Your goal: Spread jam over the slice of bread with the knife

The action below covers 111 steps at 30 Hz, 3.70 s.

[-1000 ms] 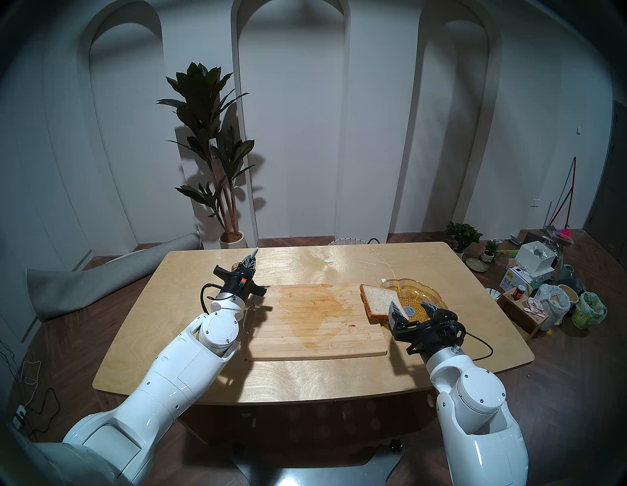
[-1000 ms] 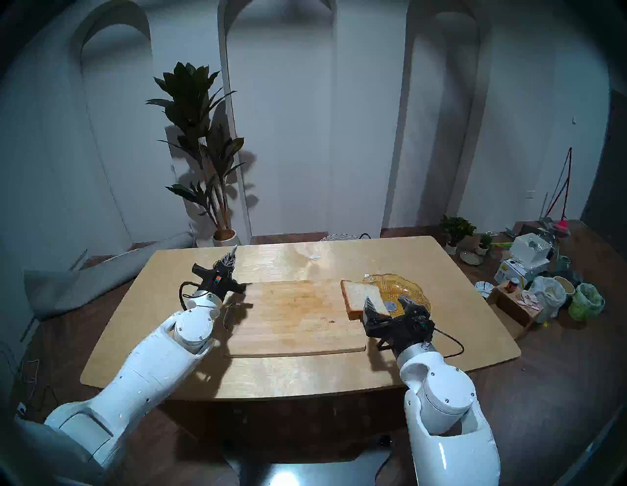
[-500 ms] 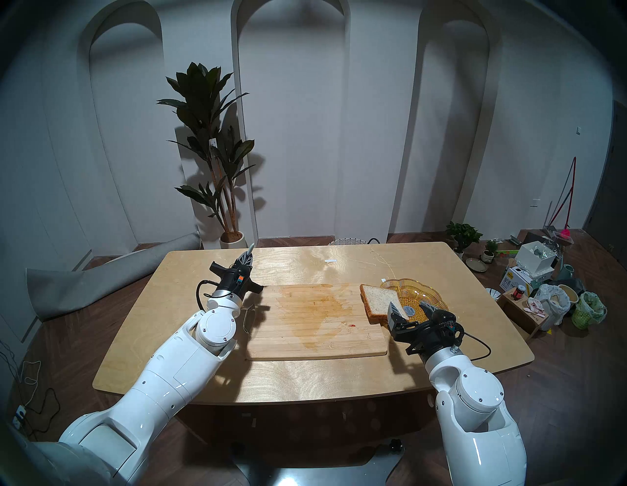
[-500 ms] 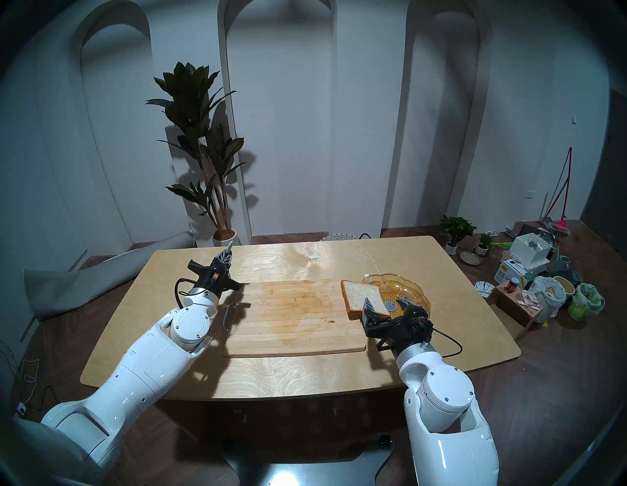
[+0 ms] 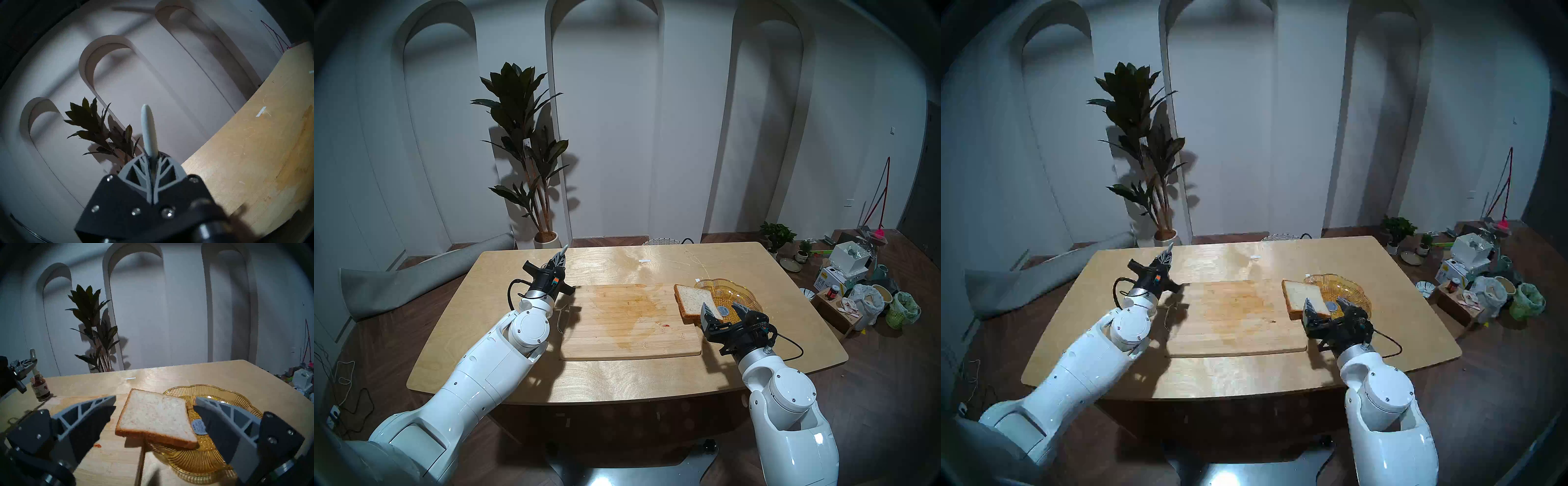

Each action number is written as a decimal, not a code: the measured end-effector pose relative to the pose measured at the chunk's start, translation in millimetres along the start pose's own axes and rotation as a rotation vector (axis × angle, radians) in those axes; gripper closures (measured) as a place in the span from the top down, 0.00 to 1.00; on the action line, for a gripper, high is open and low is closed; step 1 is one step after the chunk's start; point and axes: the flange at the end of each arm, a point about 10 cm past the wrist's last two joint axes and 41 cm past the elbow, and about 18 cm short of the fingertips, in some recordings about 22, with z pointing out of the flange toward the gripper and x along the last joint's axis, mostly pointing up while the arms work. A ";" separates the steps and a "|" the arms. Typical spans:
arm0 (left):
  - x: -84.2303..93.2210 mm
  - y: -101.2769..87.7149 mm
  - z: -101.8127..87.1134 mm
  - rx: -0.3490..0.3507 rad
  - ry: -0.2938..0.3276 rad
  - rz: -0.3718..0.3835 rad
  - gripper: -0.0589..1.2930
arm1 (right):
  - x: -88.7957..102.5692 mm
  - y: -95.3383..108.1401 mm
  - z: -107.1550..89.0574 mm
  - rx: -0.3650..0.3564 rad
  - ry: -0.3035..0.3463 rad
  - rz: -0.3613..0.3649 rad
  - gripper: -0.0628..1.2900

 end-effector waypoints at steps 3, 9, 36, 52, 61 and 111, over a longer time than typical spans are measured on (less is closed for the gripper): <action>1.1 -0.3 -0.3 -0.002 0.005 0.007 0.02 | -1.3 1.0 0.3 0.000 0.001 0.001 0.95; 5.3 -2.3 -0.4 -0.001 0.019 0.015 0.02 | -3.7 2.4 0.9 0.000 0.000 0.003 0.95; 17.3 -0.2 -0.4 -0.011 0.026 0.026 0.02 | -9.6 4.3 5.6 0.004 -0.001 0.023 0.95; 29.9 8.5 3.5 -0.025 0.020 0.038 0.02 | -13.4 19.2 9.0 -0.005 -0.001 0.034 0.95; 41.8 12.2 4.9 -0.023 0.025 0.040 0.02 | -13.6 29.5 10.7 -0.002 0.003 0.032 0.95; 107.8 10.6 -11.3 -0.012 0.140 0.157 0.02 | -29.7 40.2 26.2 0.043 0.006 0.084 0.95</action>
